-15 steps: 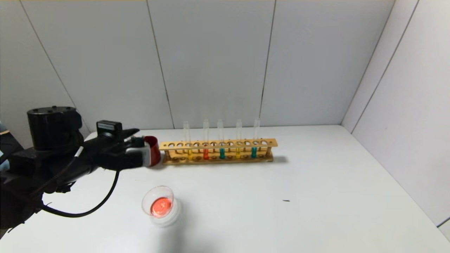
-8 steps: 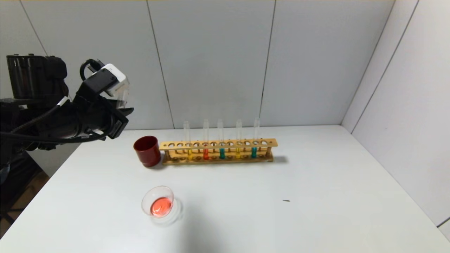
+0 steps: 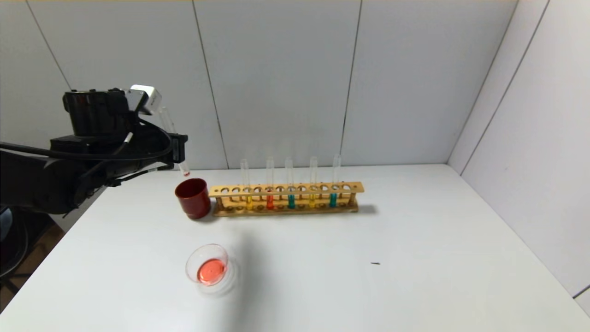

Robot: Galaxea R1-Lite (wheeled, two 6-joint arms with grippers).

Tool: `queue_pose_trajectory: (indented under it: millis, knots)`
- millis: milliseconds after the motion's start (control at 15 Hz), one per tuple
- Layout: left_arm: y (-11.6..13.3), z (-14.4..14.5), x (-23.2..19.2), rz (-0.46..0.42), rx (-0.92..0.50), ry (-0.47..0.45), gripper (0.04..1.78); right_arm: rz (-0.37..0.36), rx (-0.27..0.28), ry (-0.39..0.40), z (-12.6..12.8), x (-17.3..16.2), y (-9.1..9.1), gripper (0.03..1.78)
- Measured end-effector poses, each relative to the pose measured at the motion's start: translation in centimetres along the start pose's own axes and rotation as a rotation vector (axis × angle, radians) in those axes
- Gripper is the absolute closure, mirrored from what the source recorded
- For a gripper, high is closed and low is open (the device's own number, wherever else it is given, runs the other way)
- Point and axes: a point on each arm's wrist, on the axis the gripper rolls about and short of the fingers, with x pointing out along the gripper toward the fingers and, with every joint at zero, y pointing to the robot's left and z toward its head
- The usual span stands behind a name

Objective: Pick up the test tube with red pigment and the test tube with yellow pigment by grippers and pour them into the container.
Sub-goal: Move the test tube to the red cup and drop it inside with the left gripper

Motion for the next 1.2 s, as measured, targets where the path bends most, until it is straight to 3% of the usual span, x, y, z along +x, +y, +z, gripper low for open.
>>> queue_pose_trajectory:
  millis: [467,667,1200]
  knots:
    - [1.9,-5.1,5.6,0.039,-0.010,0.068,1.49,0.000,0.000,0.000,0.0,0.0,0.0,0.06]
    - [2.2,-7.1,6.8,0.035,-0.014,0.113,1.49,0.000,-0.001,0.000,0.0,0.0,0.0,0.06]
    - [2.2,-10.1,8.6,0.034,-0.004,0.128,1.49,0.000,0.000,0.000,0.0,0.0,0.0,0.06]
